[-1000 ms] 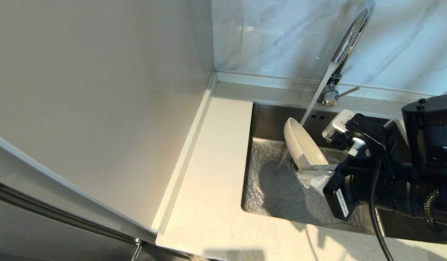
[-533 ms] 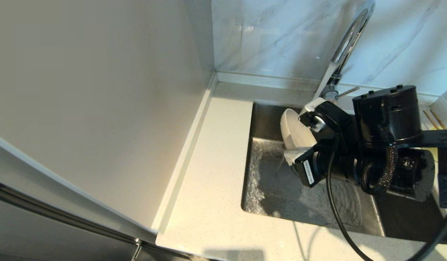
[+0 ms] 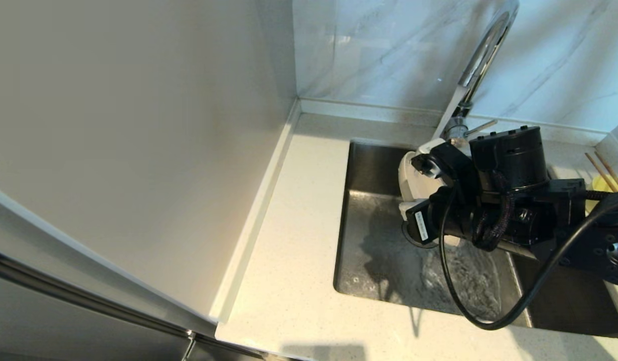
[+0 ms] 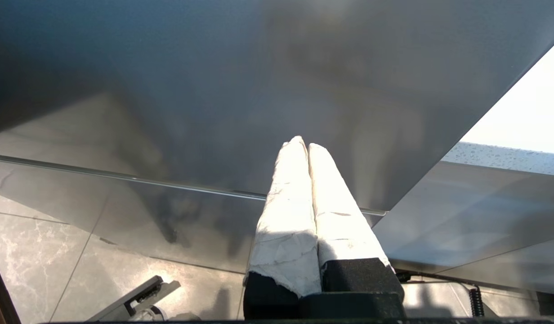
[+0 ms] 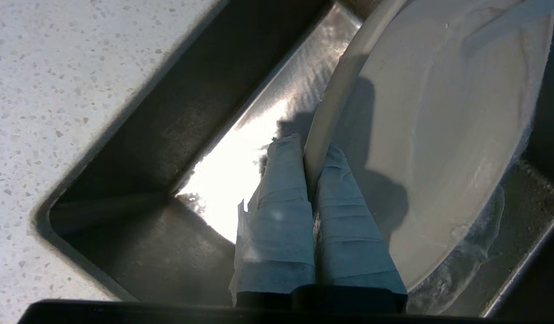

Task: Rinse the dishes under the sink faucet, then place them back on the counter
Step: Rinse the plate

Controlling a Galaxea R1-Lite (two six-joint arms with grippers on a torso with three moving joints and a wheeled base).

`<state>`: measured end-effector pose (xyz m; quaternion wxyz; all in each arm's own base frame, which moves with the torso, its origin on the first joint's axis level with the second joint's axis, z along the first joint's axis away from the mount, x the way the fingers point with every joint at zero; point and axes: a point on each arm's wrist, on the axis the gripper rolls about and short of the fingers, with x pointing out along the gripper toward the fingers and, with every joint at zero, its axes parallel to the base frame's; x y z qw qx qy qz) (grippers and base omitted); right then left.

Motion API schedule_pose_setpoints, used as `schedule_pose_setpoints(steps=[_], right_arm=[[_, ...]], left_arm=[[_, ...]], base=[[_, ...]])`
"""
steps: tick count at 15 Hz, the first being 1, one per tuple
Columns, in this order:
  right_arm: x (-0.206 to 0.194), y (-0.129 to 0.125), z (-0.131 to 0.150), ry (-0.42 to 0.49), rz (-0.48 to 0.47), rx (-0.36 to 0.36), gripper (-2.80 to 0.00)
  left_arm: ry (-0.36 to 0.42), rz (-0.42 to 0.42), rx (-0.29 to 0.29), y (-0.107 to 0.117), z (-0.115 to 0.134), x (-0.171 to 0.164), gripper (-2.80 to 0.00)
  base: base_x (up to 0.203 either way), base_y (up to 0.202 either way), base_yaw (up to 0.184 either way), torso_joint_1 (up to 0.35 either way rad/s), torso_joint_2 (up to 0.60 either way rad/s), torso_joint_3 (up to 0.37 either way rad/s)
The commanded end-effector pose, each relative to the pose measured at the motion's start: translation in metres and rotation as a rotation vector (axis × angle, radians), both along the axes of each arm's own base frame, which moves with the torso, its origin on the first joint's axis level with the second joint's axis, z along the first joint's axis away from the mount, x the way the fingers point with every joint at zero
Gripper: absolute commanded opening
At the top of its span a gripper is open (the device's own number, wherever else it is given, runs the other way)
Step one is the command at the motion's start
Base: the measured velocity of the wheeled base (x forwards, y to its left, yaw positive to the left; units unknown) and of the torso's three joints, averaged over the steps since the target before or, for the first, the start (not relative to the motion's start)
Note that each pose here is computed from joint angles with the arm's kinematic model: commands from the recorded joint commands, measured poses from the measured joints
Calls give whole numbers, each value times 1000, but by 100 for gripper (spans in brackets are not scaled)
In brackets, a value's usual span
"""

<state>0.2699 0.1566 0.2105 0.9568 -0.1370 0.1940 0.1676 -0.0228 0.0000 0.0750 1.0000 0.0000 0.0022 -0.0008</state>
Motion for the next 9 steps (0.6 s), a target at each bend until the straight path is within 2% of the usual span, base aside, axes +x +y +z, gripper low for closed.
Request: schedule_pose_setpoints(steps=[1,3,6,9], right_arm=[[-1,-6,1,-1,-15,0,-280],[-3,-20,2,2,-54,6,-280],[-6,-27,11,23,-127,182,-280],[-5,-25,15,58,-131,315,-280]], left_arm=[[0,0,0,0,0,0,-280],[0,0,0,0,0,0,-280],[0,0,0,0,0,0,-280],[0,0,0,0,0,0,-280]], base=[[0,0,0,0,0,0],[0,0,0,0,0,0],[0,0,0,0,0,0],[0,0,0,0,0,0]])
